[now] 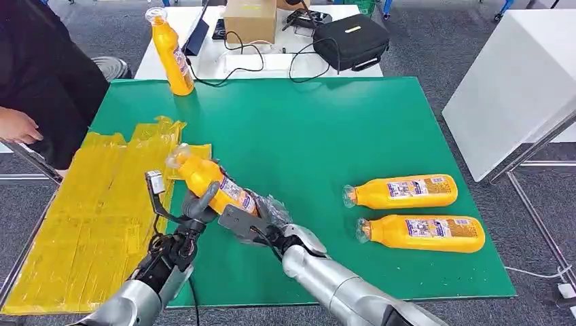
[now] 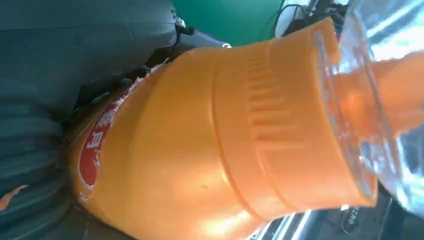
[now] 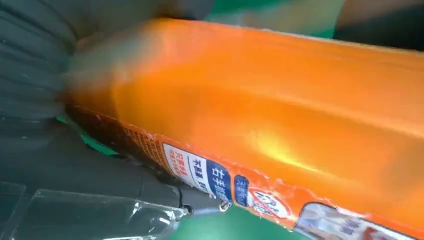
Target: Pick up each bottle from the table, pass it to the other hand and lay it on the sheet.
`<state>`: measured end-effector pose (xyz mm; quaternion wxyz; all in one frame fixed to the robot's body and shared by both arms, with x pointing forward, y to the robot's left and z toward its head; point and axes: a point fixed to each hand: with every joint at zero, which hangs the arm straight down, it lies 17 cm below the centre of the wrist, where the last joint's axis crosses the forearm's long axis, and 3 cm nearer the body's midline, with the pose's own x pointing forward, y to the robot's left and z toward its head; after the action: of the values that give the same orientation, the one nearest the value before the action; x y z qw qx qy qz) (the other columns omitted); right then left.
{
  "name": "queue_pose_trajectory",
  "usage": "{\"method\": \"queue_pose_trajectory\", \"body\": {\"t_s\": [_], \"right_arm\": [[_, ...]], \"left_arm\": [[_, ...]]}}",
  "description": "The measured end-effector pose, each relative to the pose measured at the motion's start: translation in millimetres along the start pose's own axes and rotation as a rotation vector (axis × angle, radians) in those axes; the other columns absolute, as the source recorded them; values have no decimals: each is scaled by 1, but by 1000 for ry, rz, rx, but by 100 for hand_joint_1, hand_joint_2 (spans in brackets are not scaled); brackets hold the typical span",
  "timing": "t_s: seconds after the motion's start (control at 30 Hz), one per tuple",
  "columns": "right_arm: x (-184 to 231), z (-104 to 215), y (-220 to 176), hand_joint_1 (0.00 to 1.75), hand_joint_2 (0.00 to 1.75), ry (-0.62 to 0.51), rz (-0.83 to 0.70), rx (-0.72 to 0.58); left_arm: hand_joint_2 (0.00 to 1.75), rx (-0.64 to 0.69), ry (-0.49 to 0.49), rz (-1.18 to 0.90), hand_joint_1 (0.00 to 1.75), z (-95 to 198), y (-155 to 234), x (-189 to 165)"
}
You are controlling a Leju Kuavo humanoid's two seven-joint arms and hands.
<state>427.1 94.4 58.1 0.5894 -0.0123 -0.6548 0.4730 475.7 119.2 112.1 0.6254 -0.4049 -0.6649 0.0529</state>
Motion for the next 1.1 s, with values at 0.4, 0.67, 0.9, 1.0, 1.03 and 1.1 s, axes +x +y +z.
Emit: {"method": "queue_pose_trajectory", "body": {"t_s": [0.4, 0.67, 0.9, 1.0, 1.03, 1.1], "right_arm": [[68, 9, -63, 0, 0, -319, 138, -172], [104, 77, -156, 0, 0, -428, 13, -456], [116, 109, -187, 0, 0, -474, 16, -564], [114, 120, -188, 0, 0, -466, 32, -587], [113, 124, -189, 0, 0, -464, 29, -593], [114, 130, -192, 0, 0, -466, 24, -605]], "left_arm": [[175, 300, -232, -547, 175, 26, 82, 92], [175, 516, -460, -1238, 175, 44, 65, 196], [175, 599, -615, -1466, 175, 62, 31, 228], [175, 669, -626, -1828, 175, 65, 6, 221], [175, 645, -588, -1920, 175, 56, -1, 210], [175, 586, -468, -2133, 175, 39, -5, 182]]}}
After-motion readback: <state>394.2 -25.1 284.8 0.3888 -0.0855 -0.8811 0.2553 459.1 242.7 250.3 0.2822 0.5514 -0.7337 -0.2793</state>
